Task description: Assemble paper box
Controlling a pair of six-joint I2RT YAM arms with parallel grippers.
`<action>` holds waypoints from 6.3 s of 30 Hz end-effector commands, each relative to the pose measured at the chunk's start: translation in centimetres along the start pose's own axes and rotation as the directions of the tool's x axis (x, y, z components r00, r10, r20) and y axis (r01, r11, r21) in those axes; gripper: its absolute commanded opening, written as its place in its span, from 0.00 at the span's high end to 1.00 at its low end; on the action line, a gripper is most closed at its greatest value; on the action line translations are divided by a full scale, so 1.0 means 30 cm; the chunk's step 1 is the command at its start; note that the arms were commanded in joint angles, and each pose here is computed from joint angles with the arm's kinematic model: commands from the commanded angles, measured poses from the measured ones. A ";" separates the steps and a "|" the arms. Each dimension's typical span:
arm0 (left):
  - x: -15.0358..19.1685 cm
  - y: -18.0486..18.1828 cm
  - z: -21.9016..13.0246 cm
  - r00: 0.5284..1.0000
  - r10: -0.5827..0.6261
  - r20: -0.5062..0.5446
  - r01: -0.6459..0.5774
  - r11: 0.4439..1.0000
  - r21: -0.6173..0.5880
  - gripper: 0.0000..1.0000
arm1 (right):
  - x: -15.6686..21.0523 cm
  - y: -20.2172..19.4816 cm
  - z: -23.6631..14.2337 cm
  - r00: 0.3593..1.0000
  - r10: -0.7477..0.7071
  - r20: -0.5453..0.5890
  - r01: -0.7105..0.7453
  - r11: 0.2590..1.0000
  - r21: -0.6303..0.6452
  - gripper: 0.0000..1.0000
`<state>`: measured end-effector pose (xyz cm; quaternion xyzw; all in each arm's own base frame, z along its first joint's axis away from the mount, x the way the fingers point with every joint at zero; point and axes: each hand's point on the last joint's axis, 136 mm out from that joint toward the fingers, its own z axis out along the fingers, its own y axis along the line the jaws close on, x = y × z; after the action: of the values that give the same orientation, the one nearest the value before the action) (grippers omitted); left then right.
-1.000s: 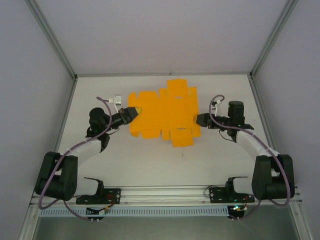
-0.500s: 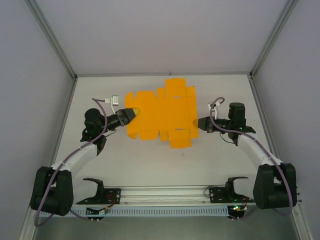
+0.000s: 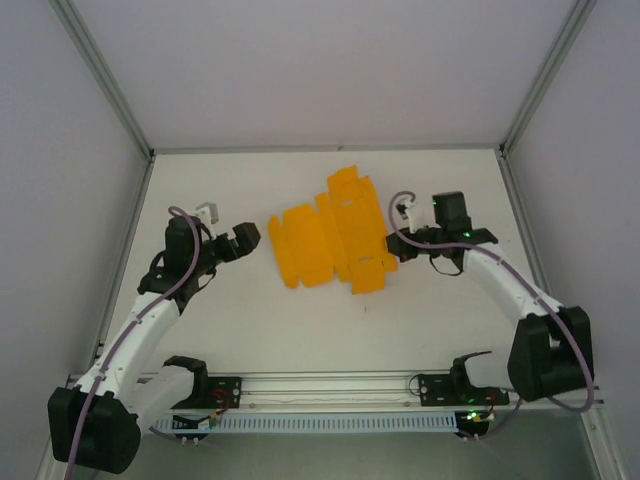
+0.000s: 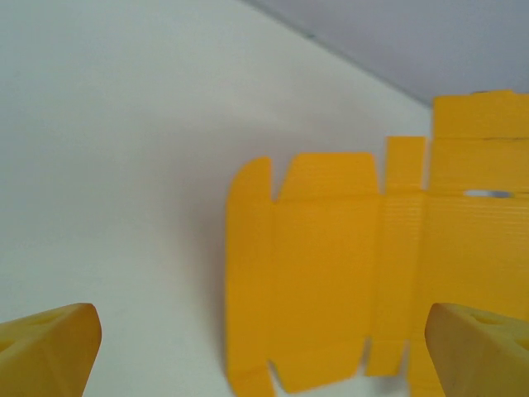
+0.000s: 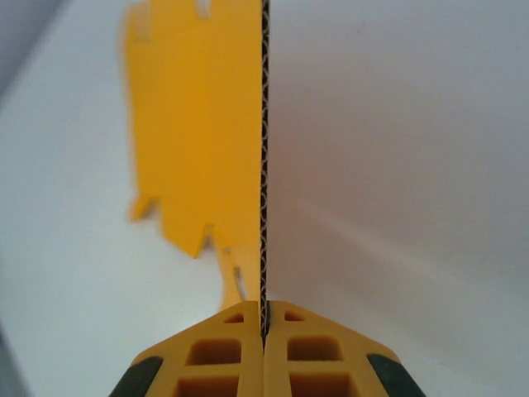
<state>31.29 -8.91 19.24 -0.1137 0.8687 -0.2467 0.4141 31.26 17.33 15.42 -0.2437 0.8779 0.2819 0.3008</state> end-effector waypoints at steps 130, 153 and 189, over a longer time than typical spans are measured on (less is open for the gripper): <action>0.206 -0.095 0.441 0.932 0.146 -0.333 -0.079 0.975 0.207 0.36 | -0.154 0.107 0.300 0.675 -0.703 -0.222 0.712 0.543 0.446 1.00; 0.278 -0.230 0.364 0.891 0.296 -0.344 -0.216 0.943 0.251 0.92 | -0.166 0.102 0.287 0.725 -0.658 -0.203 0.663 0.588 0.463 1.00; 0.463 -0.275 0.518 0.816 0.399 -0.418 -0.299 0.910 0.287 0.68 | -0.120 0.049 0.305 0.782 -0.574 -0.243 0.618 0.661 0.425 1.00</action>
<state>34.17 -25.51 6.14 0.1491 0.9235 -0.2534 0.2462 35.99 23.99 11.20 -0.4442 0.8130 -0.0871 0.3663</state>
